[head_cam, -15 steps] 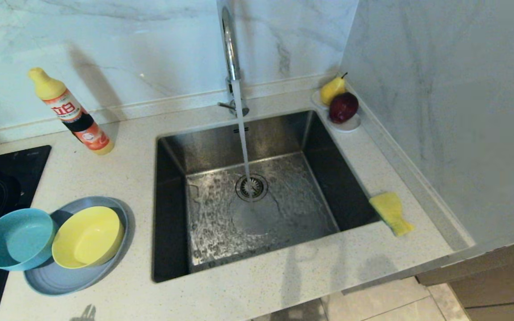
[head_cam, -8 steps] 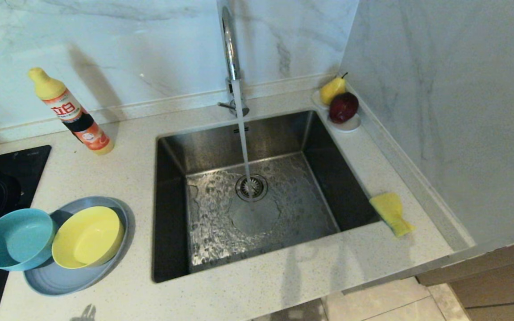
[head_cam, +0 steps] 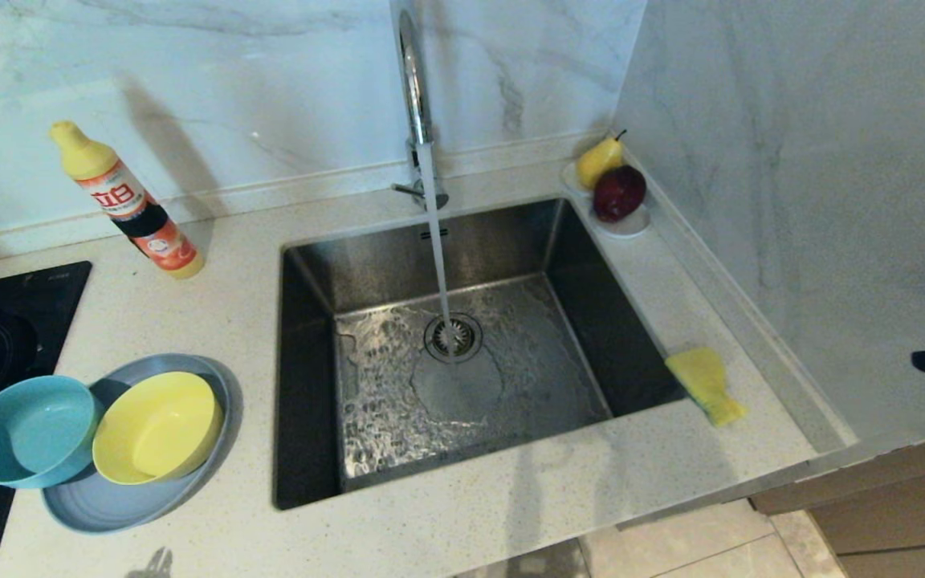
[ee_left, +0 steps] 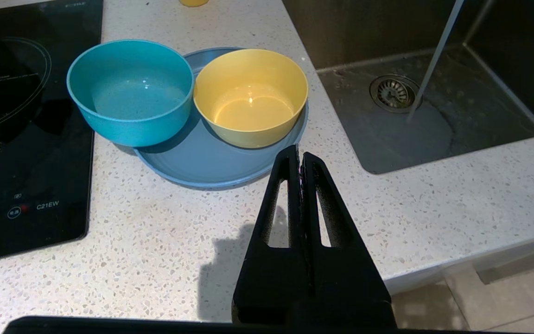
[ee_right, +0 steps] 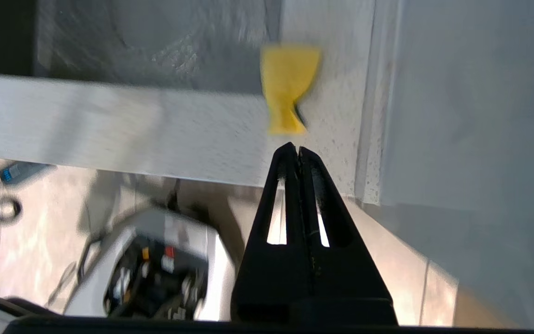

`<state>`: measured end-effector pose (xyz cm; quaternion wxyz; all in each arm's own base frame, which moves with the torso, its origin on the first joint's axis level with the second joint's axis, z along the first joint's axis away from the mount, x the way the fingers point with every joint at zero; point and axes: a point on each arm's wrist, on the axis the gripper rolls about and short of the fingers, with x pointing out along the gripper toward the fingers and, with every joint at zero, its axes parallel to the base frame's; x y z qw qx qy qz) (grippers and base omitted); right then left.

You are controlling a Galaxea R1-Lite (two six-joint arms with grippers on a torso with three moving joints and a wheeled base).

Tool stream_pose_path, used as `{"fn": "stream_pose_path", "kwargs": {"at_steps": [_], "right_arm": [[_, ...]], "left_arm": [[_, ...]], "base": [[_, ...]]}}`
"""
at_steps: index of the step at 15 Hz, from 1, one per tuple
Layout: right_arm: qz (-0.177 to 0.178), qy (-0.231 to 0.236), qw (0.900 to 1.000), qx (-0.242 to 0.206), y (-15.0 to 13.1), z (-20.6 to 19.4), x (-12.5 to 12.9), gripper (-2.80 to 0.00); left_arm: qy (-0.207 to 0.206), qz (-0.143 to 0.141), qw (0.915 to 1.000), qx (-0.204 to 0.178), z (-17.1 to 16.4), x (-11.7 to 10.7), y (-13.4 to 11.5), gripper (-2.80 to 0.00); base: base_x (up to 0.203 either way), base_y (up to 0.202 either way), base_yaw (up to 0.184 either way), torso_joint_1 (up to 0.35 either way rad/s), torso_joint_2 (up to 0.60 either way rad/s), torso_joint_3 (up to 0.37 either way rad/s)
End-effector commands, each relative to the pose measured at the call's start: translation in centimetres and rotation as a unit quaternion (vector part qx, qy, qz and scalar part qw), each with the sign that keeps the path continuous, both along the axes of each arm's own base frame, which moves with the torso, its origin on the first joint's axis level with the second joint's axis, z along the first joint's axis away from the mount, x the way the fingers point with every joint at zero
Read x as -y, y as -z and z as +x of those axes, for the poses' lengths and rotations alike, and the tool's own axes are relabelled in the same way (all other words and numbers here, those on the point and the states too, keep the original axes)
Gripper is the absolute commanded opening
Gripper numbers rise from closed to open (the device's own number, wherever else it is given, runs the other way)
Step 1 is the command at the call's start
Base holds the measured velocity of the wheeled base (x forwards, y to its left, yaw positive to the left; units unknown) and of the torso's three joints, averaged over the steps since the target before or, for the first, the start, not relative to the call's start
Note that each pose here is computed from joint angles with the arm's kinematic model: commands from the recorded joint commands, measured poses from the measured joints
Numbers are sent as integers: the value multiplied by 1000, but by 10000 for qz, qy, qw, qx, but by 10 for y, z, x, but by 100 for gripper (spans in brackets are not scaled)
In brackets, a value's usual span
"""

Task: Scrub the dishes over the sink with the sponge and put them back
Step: Pick up a bowl and the sponge

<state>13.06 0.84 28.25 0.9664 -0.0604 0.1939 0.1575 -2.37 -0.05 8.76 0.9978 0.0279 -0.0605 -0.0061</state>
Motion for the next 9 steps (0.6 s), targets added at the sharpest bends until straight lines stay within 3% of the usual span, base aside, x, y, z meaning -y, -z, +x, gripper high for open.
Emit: {"fn": "stream_pose_path", "kwargs": {"at_steps": [1, 6, 7, 9], "right_arm": [[-120, -48, 9965, -820, 27, 54, -7, -280], [-533, -4, 9920, -1146, 50, 80, -28, -280], [-552, 9, 9909, -1225, 54, 83, -29, 0], [-553, 21, 9905, -1257, 61, 89, -30, 0]], "left_arm": [[-1, 2, 9998, -205, 3, 0, 11, -280], [-1, 2, 9998, -205, 3, 0, 11, -280], [-1, 2, 9998, -205, 3, 0, 11, -280], [-1, 2, 9998, -205, 3, 0, 11, -280]], "base": [[0, 0, 0, 0, 0, 0], [0, 0, 0, 0, 0, 0], [0, 0, 0, 0, 0, 0], [0, 0, 0, 0, 0, 0]]}}
